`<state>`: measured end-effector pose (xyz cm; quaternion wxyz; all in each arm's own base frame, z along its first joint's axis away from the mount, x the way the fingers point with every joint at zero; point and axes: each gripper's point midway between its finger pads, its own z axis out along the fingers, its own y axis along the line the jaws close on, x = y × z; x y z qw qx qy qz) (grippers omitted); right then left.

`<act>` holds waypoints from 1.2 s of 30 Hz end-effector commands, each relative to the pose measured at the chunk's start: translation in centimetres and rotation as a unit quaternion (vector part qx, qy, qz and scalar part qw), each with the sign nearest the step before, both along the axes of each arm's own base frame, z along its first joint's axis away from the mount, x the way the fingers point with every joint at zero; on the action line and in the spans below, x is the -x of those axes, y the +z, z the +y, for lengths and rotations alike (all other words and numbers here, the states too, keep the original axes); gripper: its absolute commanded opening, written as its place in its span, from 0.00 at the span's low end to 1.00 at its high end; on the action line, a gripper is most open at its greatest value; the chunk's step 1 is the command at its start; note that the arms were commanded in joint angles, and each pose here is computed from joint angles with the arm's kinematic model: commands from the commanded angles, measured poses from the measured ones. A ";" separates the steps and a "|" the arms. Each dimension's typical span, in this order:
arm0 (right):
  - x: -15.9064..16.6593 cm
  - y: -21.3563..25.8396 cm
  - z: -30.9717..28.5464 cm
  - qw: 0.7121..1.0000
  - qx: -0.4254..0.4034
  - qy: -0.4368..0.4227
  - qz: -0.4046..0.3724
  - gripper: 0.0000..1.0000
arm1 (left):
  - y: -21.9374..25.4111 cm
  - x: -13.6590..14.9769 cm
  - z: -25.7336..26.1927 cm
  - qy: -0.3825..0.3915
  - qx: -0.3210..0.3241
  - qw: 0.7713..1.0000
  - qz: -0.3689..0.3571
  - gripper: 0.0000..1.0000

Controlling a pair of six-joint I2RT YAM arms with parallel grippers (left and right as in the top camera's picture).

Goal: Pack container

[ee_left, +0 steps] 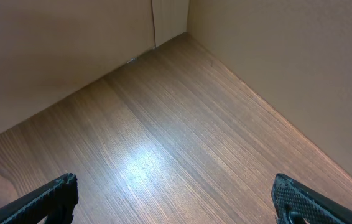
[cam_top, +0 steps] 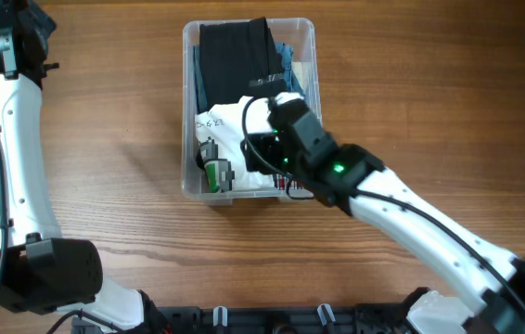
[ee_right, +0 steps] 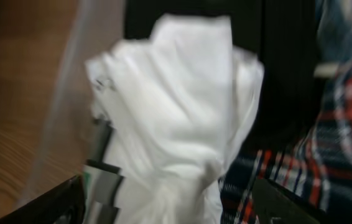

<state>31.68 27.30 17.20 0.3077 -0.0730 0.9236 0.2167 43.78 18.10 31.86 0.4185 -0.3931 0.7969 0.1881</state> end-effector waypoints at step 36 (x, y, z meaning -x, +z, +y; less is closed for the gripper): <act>-5.2 -7.9 2.6 0.995 0.072 0.067 -0.016 0.04 | -0.1 0.1 0.5 0.005 -0.008 1.000 0.007 1.00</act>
